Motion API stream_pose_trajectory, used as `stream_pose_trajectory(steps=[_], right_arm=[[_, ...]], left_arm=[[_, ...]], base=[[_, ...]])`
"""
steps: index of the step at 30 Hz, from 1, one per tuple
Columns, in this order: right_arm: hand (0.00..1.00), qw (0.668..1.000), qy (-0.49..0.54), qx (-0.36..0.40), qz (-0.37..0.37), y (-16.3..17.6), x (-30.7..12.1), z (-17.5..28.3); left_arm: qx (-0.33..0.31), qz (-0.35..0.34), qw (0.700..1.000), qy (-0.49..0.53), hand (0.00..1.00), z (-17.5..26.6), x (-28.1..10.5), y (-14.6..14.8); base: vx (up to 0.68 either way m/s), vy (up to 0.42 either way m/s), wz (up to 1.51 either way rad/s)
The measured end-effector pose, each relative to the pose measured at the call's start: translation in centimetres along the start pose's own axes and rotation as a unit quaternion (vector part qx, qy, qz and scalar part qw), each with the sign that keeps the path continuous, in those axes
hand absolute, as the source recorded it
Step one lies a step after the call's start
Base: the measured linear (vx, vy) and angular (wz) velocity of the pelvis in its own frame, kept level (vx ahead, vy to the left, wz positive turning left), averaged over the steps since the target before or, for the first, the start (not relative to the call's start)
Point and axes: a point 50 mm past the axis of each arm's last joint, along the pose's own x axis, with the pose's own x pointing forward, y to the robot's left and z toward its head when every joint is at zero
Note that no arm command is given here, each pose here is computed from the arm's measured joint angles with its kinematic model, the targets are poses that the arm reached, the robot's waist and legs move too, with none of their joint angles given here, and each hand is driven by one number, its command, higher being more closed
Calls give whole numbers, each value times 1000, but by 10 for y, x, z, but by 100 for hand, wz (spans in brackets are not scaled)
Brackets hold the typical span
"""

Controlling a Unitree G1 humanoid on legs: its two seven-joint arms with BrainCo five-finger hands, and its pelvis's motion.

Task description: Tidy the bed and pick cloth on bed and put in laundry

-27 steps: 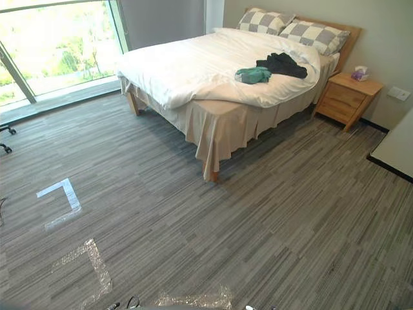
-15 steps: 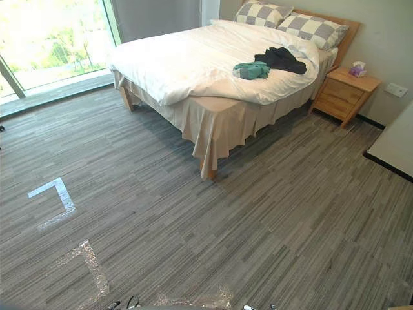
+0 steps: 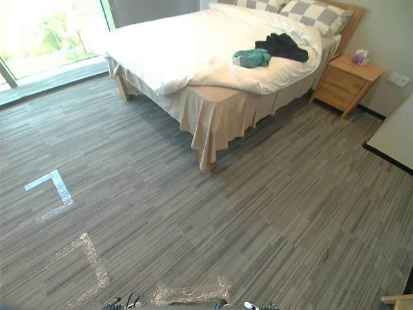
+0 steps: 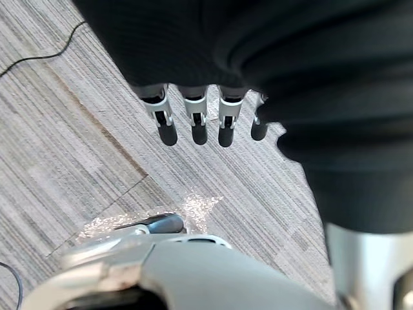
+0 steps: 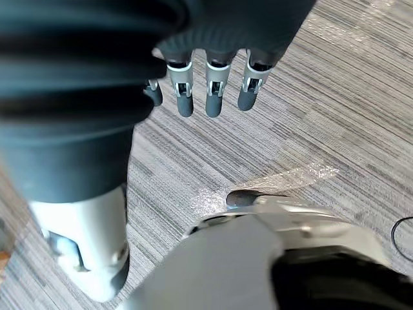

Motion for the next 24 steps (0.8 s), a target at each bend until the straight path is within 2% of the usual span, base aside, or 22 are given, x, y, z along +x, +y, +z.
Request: stream_pose_trajectory(steps=[11,14,17,19,24], right_arm=[[0,996,-8,84,-6,2,1,9],[0,996,-14,86,-6,1,2,14],[0,996,-7,92,-10,0,1,8],[0,996,2,90,-22,-11,0,-1],[0,997,0,78,-28,-16,1,1]], left_arm=[[8,3,1000,-20,0,17,4,3],[10,1,1000,-25,0,21,4,2],[20,2,999,-26,0,22,5,4],[6,-13,1000,-12,0,12,3,-11],[-17,-11,1000,-16,0,14,3,-11]], base=[[-19,4,-19],[90,-69,8],[298,-226,17],[461,-289,12],[537,-341,-29]])
